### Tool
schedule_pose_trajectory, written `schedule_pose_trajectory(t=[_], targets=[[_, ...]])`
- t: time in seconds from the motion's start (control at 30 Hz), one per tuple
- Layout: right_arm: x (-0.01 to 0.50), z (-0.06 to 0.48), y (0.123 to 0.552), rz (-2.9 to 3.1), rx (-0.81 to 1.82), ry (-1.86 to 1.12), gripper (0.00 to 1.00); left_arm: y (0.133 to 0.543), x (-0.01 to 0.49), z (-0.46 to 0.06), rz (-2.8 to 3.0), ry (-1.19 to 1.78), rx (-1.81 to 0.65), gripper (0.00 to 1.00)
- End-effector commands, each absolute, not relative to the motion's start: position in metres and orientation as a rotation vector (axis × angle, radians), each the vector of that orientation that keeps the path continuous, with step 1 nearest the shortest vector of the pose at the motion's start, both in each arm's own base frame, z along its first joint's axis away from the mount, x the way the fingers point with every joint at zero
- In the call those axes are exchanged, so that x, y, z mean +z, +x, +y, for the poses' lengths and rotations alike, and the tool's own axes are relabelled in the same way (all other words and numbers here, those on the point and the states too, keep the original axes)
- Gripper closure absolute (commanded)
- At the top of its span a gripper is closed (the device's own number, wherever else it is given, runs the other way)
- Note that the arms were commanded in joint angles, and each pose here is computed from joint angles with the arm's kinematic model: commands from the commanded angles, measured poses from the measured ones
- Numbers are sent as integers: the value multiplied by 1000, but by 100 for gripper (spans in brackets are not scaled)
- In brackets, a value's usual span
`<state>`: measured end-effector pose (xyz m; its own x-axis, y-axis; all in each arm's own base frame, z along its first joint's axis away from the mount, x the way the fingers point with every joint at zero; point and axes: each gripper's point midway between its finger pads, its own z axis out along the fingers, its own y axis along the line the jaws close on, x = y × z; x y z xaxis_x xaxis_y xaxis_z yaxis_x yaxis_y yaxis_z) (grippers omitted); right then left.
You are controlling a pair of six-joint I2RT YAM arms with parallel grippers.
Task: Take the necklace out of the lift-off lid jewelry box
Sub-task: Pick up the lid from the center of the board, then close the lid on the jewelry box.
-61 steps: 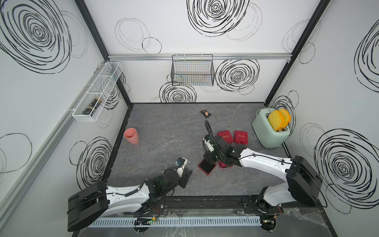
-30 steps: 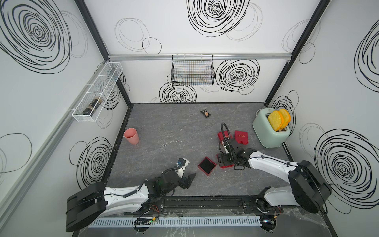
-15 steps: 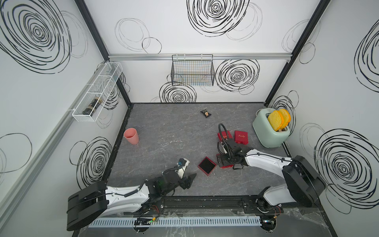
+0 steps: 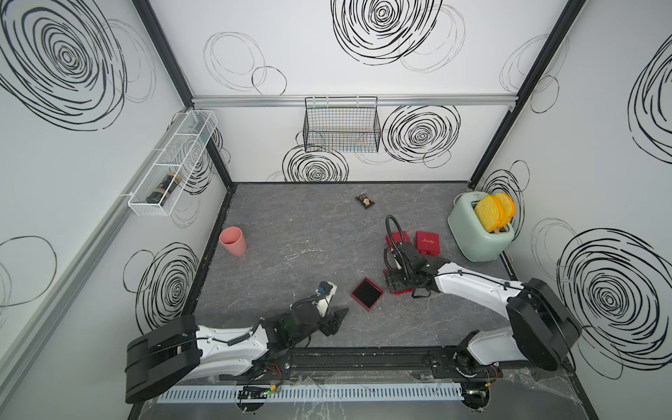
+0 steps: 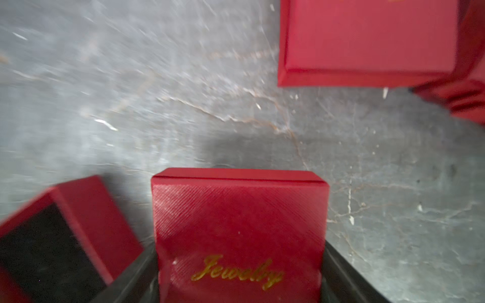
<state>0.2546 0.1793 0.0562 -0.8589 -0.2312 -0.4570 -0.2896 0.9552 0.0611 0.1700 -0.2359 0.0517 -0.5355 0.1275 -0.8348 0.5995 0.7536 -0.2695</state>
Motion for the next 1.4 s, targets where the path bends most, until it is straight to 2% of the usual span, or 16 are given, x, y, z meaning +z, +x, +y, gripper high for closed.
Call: schedule_pose_trajectory(t=[0.0, 0.17, 0.53, 1.13, 1.37], targets=[[82, 201, 250, 2598, 339, -448, 23, 175, 67, -251, 2025, 534, -731, 34], [93, 237, 231, 2550, 618, -636, 22, 178, 69, -264, 2003, 580, -724, 44], [79, 253, 225, 2596, 698, -738, 21, 191, 65, -297, 2003, 614, -748, 56], [78, 266, 218, 2601, 809, -754, 20, 222, 61, -297, 2013, 552, -754, 61], [76, 267, 218, 2621, 830, -708, 21, 222, 63, -288, 2021, 507, -750, 62]])
